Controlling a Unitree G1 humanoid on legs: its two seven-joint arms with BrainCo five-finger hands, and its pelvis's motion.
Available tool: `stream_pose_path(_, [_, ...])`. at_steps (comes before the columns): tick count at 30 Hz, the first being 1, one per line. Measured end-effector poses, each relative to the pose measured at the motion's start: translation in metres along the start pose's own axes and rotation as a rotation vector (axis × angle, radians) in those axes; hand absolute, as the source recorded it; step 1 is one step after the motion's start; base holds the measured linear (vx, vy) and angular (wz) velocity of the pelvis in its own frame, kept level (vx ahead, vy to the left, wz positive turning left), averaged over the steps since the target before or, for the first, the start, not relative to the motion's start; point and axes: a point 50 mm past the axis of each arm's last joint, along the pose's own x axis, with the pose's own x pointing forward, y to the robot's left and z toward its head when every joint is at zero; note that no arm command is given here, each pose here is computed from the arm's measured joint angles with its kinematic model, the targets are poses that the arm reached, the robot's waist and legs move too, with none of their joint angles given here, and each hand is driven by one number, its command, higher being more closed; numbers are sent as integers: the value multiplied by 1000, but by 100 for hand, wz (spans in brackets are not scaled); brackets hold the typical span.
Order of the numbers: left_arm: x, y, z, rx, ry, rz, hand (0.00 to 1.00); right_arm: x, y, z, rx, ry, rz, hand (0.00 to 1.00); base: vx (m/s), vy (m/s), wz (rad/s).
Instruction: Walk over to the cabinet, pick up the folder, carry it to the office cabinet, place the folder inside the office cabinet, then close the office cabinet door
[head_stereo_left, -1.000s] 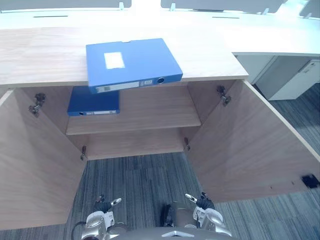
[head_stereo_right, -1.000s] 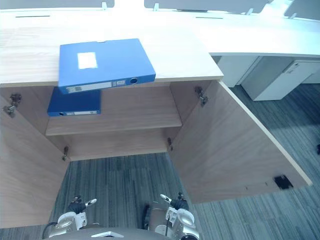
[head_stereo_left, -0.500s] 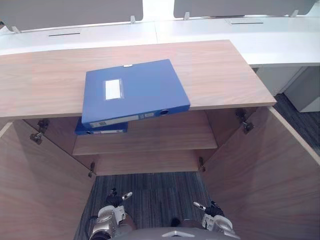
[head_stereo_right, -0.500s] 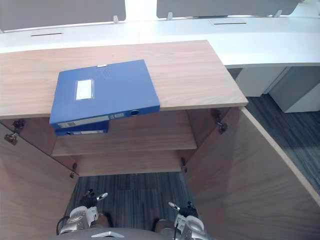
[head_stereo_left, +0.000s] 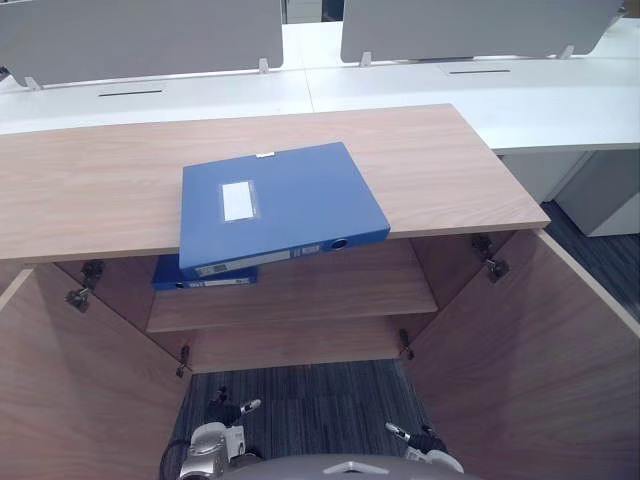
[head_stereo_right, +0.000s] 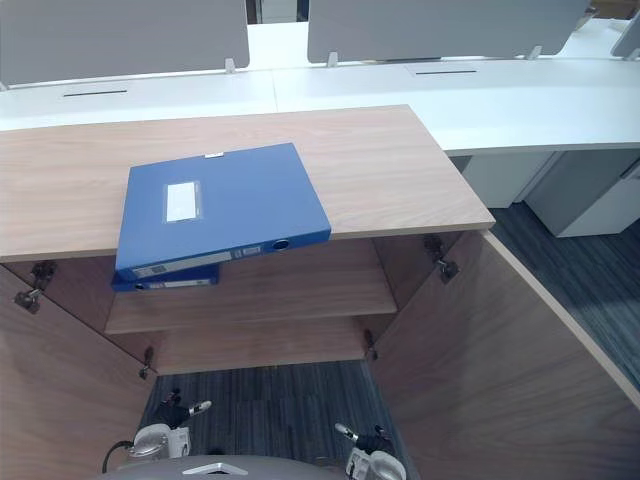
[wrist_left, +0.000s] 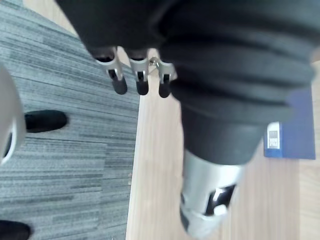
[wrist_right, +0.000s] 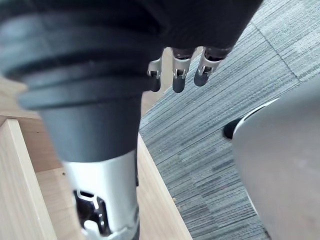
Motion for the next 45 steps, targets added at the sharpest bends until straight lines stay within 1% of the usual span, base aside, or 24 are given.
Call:
stream_pose_path(2, [-3,3,4,-23,-41,18,0,0,-2,0,-5,0,-16,0,-77,-14,9])
stream_pose_path(5, [-10,17,26,-56,-184,67,0,0,0,2,-19,-13,-14,0,-76,14,5])
stream_pose_path(7, [-19,32,51,-56,-323,112,0,-1,0,0,-33,-24,-12,0,-57,32,5])
stream_pose_path(10, [-33,43,79,-58,-476,143,0,-3,1,2,-49,-46,0,0,-27,35,6])
stream_pose_path(11, [-43,46,92,-65,-560,147,0,-3,2,2,-58,-49,7,0,-7,33,10])
stream_pose_path(16, [-78,48,132,-107,-820,132,0,-6,1,-1,-71,-55,12,0,13,16,18])
stream_pose_path(19, [-103,45,153,-166,-979,106,0,-7,0,-3,-75,-50,12,0,24,-1,1])
stream_pose_path(23, [-129,41,174,-179,-1133,75,0,-7,0,-4,-82,-50,17,0,16,-7,0])
stream_pose_path(26, [-149,41,189,-159,-1254,58,0,-7,0,-5,-87,-46,24,0,2,-8,2])
stream_pose_path(29, [-166,37,202,-52,-1371,78,0,-6,-1,-5,-129,-44,31,0,14,-3,3])
stream_pose_path(31, [-175,28,210,50,-1449,89,0,-5,-1,-5,-155,-43,37,0,10,-1,8])
stream_pose_path(32, [-176,25,212,76,-1462,87,0,-5,-2,-5,-156,-43,36,0,18,-1,4])
stream_pose_path(36, [-183,-6,214,271,-1546,-9,0,-3,-1,-6,-173,-29,39,0,-22,3,-1])
stream_pose_path(38, [-186,-15,215,353,-1579,-24,0,-2,1,-4,-198,-34,49,0,-74,-1,-6])
stream_pose_path(39, [-186,-19,215,415,-1595,-28,0,-2,1,-2,-207,-39,52,0,-65,-4,-6])
stream_pose_path(40, [-185,-21,215,449,-1601,-31,0,-2,1,-2,-207,-39,52,0,-37,-7,-4])
stream_pose_path(41, [-181,-25,216,519,-1610,-34,0,-2,1,-2,-209,-39,51,0,0,0,0])
stream_pose_path(42, [-177,-27,216,593,-1610,-9,0,-2,0,-2,-211,-40,50,0,0,0,0])
stream_pose_path(45, [-167,-34,214,750,-1605,32,0,0,-2,-1,-221,-30,42,0,0,0,0])
